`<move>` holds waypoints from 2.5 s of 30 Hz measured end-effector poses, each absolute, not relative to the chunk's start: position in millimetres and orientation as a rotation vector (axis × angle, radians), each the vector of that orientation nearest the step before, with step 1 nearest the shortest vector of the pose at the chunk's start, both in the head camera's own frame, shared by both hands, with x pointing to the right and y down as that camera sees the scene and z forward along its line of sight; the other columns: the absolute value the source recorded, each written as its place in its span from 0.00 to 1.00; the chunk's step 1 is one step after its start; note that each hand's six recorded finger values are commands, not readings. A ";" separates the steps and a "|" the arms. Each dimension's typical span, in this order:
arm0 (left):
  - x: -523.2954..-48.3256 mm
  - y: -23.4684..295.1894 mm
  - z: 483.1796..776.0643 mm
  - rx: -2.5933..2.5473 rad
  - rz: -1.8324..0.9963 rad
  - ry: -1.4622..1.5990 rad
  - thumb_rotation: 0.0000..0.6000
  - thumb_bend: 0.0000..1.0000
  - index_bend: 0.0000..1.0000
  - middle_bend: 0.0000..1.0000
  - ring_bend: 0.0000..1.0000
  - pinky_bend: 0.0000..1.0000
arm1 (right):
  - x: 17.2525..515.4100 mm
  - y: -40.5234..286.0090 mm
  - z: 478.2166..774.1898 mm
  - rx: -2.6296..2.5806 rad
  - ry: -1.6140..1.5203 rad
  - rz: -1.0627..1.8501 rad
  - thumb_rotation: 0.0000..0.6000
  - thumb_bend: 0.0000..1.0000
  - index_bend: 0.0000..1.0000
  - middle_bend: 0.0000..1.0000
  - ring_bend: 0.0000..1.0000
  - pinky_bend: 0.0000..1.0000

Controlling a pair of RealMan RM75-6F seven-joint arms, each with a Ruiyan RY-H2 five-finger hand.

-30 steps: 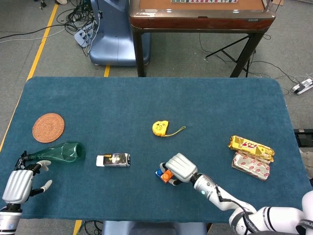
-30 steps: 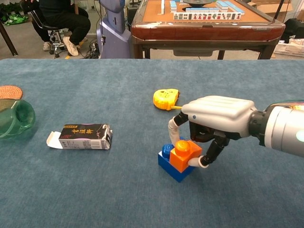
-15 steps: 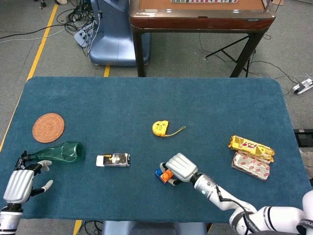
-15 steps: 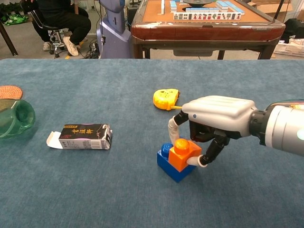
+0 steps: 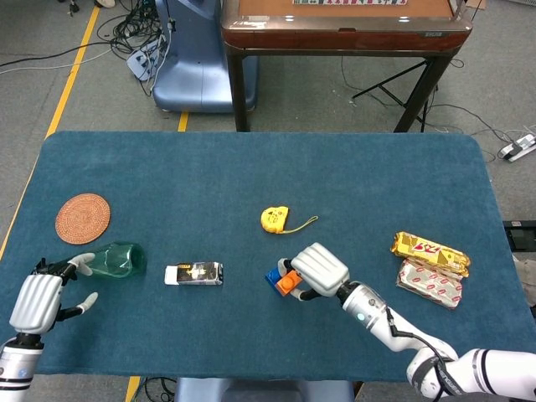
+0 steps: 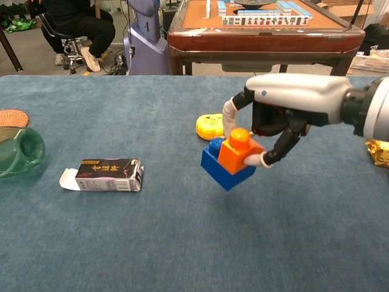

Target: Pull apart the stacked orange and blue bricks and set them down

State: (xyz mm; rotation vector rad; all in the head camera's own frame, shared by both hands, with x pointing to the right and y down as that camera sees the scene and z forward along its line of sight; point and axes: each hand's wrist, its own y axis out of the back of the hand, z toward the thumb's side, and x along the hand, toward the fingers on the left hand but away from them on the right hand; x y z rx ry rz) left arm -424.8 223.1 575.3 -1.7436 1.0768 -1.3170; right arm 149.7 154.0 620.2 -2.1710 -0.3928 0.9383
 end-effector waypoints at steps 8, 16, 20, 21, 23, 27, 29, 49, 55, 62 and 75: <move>-386.0 185.5 566.2 -1.805 -1.196 1.064 1.00 0.23 0.29 0.67 0.68 0.89 | 158.4 120.1 580.3 -2.096 -0.505 0.895 1.00 0.52 0.69 1.00 1.00 1.00; -333.1 145.5 554.5 -1.908 -1.063 1.074 1.00 0.16 0.31 0.94 0.89 1.00 | 160.5 91.2 540.3 -2.018 -0.573 0.843 1.00 0.52 0.70 1.00 1.00 1.00; -311.8 136.5 554.0 -1.987 -1.057 1.065 1.00 0.09 0.26 1.00 0.98 1.00 | 157.1 78.1 521.2 -1.986 -0.595 0.821 1.00 0.53 0.70 1.00 1.00 1.00; -305.1 133.8 554.5 -2.017 -1.063 1.059 1.00 0.07 0.26 1.00 0.99 1.00 | 156.4 75.9 518.7 -1.982 -0.597 0.819 1.00 0.53 0.70 1.00 1.00 1.00; -295.1 128.6 554.5 -2.057 -1.067 1.062 1.00 0.05 0.24 1.00 1.00 1.00 | 154.6 72.3 515.6 -1.979 -0.602 0.820 1.00 0.53 0.70 1.00 1.00 1.00; -274.9 115.1 553.6 -2.133 -1.064 1.109 1.00 0.03 0.21 1.00 1.00 1.00 | 151.0 66.8 514.9 -1.980 -0.613 0.819 1.00 0.53 0.70 1.00 1.00 1.00; -267.7 110.0 554.3 -2.164 -1.064 1.139 1.00 0.02 0.19 1.00 1.00 1.00 | 149.4 65.4 517.0 -1.985 -0.624 0.817 1.00 0.53 0.70 1.00 1.00 1.00; -212.2 91.0 581.1 -2.415 -1.110 1.423 1.00 0.00 0.08 1.00 1.00 1.00 | 114.6 64.9 561.1 -2.026 -0.782 0.785 1.00 0.55 0.71 1.00 1.00 1.00; -209.7 91.6 588.7 -2.408 -1.132 1.457 1.00 0.00 0.07 1.00 1.00 1.00 | 100.8 68.2 574.1 -2.062 -0.858 0.773 1.00 0.57 0.71 1.00 1.00 1.00; -208.0 94.9 593.6 -2.416 -1.136 1.475 1.00 0.00 0.04 1.00 1.00 1.00 | 91.7 67.3 584.3 -2.104 -0.947 0.757 1.00 0.57 0.72 1.00 1.00 1.00; -198.9 93.6 593.2 -2.414 -1.107 1.570 1.00 0.00 0.00 1.00 1.00 1.00 | 75.4 67.6 591.9 -2.158 -1.039 0.724 1.00 0.57 0.72 1.00 1.00 1.00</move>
